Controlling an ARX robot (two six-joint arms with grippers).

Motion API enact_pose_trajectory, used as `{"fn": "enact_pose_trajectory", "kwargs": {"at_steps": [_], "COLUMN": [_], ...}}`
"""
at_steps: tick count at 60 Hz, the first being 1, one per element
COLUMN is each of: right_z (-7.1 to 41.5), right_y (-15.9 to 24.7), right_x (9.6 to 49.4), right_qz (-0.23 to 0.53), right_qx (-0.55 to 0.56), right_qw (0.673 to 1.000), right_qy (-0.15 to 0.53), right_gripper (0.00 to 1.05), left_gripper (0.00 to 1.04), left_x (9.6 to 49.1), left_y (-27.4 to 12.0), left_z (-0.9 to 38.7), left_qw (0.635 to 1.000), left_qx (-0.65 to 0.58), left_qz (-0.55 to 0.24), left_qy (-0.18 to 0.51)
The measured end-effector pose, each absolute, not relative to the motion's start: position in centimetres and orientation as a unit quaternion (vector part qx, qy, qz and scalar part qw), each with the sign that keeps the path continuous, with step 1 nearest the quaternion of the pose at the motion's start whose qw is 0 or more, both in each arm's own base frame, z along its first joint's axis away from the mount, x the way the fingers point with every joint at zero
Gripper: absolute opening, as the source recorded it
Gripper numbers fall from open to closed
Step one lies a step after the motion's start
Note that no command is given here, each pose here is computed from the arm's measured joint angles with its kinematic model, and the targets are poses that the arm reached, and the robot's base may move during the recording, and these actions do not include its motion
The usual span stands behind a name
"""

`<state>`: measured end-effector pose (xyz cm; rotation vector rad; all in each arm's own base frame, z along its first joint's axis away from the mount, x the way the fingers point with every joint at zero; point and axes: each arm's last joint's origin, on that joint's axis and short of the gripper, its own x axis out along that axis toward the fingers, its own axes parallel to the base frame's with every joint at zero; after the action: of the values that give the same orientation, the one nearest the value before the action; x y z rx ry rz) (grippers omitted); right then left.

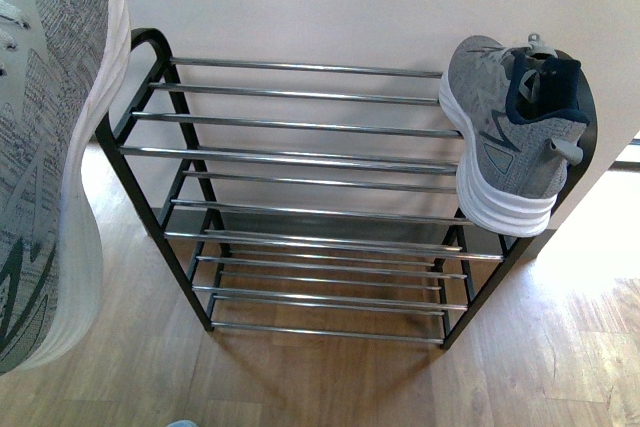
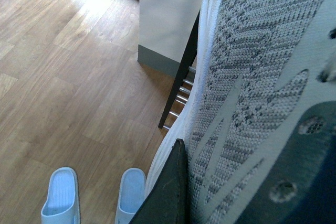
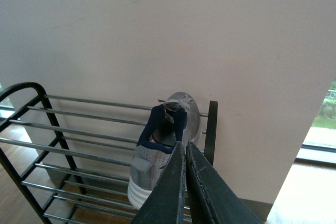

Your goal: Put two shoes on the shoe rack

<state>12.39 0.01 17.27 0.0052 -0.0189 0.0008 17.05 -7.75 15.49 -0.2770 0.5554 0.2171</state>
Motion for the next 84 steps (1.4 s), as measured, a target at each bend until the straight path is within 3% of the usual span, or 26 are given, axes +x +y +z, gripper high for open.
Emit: {"fn": "enact_pose_trajectory", "kwargs": {"at_steps": [72,84], "right_z": [17.0,17.0], "right_y": [0.0,0.0], "right_x": [9.7,9.7], "right_qz": [0.0,0.0], "right_qx": [0.003,0.002], "right_qw": [1.0,1.0], "right_qy": [-0.008,-0.008], "right_gripper": [0.02,0.35], "left_gripper": [0.02,0.02], "left_x": [17.1,17.1], "left_y": [-7.8,-7.8], "left_z": [15.5,15.5], "left_qw": [0.946,0.946], "left_qx": [-0.136,-0.136], "left_qz": [0.107,0.107], "left_qy": [0.273,0.273]}}
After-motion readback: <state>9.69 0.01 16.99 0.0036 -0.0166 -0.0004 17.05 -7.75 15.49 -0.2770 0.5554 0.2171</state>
